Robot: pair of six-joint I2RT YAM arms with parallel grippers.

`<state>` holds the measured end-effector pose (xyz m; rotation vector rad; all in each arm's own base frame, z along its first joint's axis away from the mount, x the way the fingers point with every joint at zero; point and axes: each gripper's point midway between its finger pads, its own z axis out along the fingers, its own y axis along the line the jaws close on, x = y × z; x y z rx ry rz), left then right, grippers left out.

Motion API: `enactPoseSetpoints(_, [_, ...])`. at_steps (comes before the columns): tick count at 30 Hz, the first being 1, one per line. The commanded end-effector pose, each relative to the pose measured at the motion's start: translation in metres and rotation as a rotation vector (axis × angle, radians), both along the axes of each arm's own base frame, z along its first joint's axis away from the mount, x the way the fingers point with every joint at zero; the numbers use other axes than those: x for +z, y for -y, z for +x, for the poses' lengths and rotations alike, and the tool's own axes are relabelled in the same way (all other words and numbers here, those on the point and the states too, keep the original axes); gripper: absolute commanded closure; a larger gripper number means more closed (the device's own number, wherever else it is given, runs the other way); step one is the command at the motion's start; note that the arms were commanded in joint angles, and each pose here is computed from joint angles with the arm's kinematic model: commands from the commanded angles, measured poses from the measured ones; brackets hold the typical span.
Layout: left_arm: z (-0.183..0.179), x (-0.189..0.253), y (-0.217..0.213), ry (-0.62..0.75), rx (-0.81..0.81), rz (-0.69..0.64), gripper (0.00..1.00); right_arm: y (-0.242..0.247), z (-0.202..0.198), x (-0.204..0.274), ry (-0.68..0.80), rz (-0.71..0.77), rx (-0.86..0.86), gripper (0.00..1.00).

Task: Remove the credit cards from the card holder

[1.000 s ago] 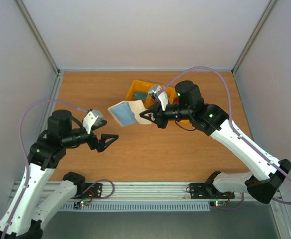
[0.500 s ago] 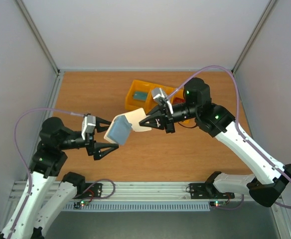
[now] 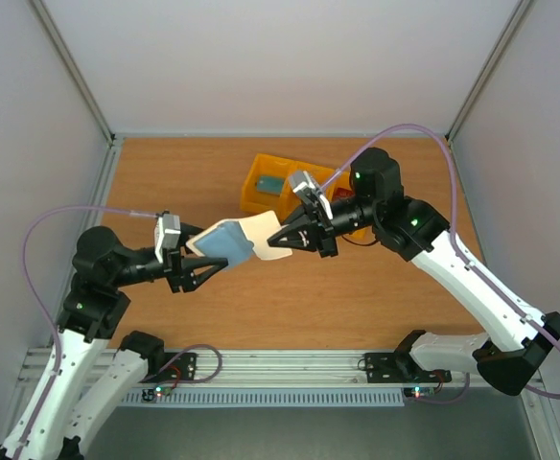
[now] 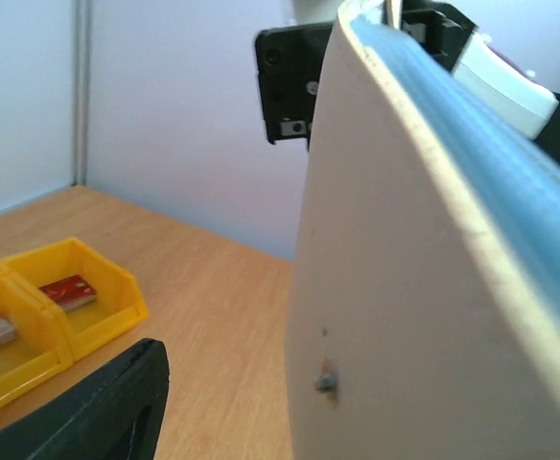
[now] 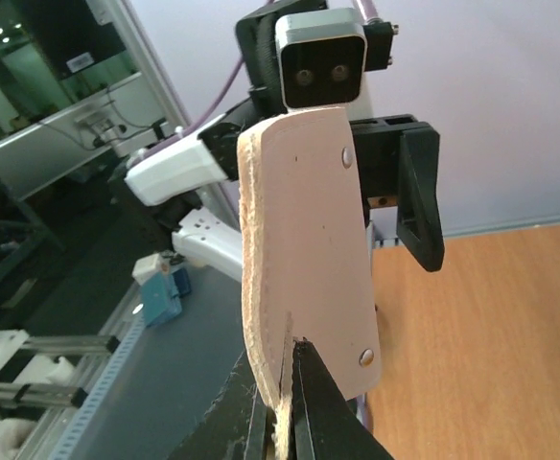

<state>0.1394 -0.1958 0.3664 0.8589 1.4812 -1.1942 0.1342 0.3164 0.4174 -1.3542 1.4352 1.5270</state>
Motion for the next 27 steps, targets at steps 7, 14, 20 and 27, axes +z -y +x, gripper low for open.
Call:
enactPoseSetpoints(7, [-0.058,0.009,0.005,0.11,-0.305,0.008,0.36,0.027,-0.046,0.021,0.055,0.032,0.216,0.99])
enactPoseSetpoints(14, [-0.035,0.023,0.006,0.127,-0.201,-0.043,0.47,0.025,-0.046,0.025,0.023,0.047,0.236,0.99])
enactPoseSetpoints(20, [-0.019,0.026,0.004,0.085,-0.114,-0.071,0.5,0.022,-0.04,0.02,0.008,0.039,0.206,0.99])
enactPoseSetpoints(27, [-0.017,0.017,0.009,0.038,-0.132,-0.091,0.37,0.0,-0.003,0.009,-0.016,0.036,0.067,0.99])
